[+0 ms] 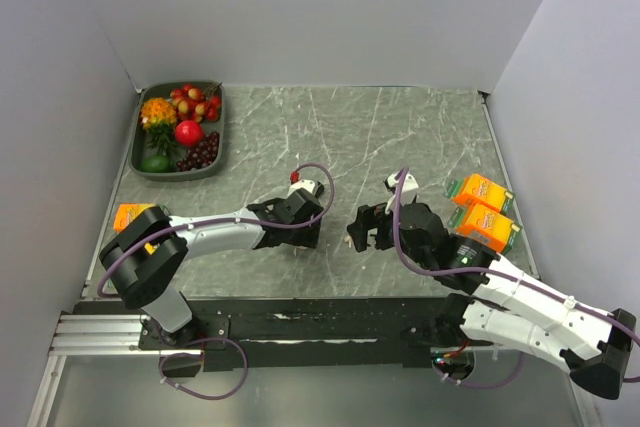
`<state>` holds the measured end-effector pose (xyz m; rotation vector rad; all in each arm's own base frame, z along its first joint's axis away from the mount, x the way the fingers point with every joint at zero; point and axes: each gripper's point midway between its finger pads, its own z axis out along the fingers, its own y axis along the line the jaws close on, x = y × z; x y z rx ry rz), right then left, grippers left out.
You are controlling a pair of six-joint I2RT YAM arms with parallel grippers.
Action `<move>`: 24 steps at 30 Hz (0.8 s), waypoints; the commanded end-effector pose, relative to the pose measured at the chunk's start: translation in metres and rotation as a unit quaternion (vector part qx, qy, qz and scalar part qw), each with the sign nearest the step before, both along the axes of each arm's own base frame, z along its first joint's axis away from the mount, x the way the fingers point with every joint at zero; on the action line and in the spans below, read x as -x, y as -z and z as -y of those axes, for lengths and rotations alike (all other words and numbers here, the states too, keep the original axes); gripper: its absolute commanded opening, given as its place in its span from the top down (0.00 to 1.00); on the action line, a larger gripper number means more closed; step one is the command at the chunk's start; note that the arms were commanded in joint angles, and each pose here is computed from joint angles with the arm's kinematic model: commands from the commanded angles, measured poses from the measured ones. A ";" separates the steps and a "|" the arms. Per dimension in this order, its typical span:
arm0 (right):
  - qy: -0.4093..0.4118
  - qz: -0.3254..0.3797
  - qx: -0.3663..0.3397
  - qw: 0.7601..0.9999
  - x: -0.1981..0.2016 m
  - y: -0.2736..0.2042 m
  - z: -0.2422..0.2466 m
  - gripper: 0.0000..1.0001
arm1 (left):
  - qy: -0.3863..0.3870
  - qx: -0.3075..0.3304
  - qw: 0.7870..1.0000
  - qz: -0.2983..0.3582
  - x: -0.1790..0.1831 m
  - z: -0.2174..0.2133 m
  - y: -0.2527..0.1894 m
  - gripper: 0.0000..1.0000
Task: Insert the wireless bluetooth earbuds into the charging case
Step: Pick up the charging case at the center of the board.
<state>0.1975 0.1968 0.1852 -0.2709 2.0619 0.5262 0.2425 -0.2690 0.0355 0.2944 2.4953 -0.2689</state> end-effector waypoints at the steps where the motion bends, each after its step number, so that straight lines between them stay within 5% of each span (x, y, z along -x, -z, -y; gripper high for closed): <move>1: 0.009 0.002 -0.004 1.000 -0.003 0.000 0.001 0.00 | 0.012 -0.001 1.000 0.004 0.003 0.000 -0.003 0.25; 24: 0.009 -0.008 0.001 1.000 -0.004 0.008 -0.001 0.00 | 0.026 -0.011 1.000 -0.012 0.008 -0.001 0.010 0.30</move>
